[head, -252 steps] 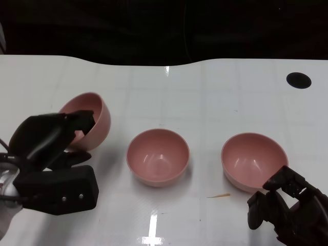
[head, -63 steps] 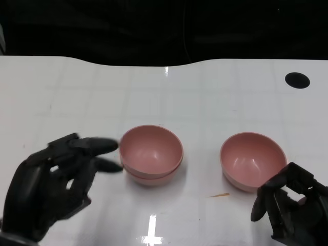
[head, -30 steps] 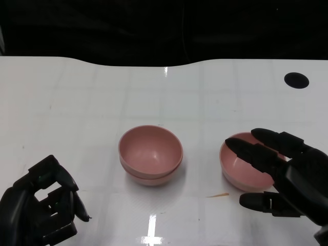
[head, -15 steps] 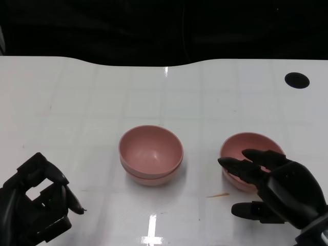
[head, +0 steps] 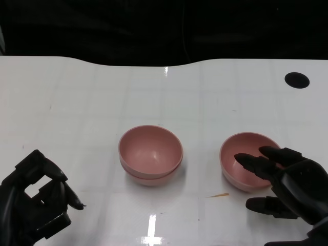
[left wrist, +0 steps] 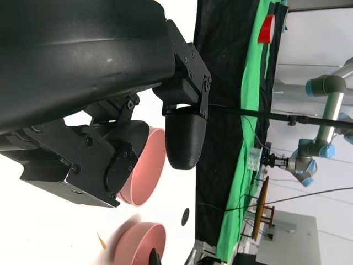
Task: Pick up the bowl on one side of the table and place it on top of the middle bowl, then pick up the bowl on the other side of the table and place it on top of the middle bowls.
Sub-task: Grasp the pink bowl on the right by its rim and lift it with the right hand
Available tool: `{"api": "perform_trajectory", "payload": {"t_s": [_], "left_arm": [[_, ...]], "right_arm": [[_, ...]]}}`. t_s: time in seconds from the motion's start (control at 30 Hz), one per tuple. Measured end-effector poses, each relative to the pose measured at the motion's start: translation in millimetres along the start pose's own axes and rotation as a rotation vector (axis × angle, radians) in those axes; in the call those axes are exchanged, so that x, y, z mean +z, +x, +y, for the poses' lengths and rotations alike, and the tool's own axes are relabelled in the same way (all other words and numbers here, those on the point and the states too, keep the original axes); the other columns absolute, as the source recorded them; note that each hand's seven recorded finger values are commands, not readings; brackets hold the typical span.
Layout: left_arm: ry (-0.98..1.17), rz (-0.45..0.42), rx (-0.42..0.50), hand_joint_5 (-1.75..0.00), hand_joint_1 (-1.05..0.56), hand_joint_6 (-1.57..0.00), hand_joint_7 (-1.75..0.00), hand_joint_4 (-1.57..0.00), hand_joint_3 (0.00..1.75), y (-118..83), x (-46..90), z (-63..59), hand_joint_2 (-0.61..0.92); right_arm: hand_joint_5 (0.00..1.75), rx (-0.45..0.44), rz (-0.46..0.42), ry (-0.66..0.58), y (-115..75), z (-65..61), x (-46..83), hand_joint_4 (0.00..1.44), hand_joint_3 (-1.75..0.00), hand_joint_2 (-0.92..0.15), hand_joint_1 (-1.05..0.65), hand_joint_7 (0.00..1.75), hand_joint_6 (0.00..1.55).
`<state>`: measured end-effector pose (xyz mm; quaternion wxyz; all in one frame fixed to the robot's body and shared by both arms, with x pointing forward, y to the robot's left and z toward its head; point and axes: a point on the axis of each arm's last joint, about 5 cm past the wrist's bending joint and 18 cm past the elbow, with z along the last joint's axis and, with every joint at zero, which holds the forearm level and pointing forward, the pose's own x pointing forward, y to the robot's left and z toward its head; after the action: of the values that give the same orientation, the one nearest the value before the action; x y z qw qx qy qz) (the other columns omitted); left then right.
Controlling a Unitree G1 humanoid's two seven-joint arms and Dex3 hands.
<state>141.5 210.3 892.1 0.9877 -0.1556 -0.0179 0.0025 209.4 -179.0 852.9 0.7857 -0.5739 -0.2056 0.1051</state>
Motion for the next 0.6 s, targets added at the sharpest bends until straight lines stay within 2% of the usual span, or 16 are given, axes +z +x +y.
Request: {"api": "perform_trajectory", "payload": {"t_s": [0.2,0.47,0.6], "left_arm": [[-0.008,0.002,0.006,-1.75,0.07,-0.59,-1.75,-0.77,1.38,-0.1,-0.8,-0.7,0.62],[-0.017,0.011,0.019,-1.75,0.07,-0.59,-1.75,-0.76,1.38,-0.1,-1.5,-1.7,0.62],[-0.018,0.01,0.021,-1.75,0.07,-0.59,-1.75,-0.75,1.38,-0.1,-1.5,-1.9,0.62]], "right_arm": [[0.01,0.011,0.006,-0.022,5.6,-3.5,-4.4,0.56,-0.26,-0.92,-0.81,0.0,0.53],[0.02,0.065,0.006,-0.041,11.4,9.6,-10.7,0.61,-0.15,-0.92,-0.72,0.02,0.6],[0.03,0.07,-0.026,-0.046,14.2,17.2,-12.0,0.65,-0.12,-0.92,-0.64,0.03,0.65]]}}
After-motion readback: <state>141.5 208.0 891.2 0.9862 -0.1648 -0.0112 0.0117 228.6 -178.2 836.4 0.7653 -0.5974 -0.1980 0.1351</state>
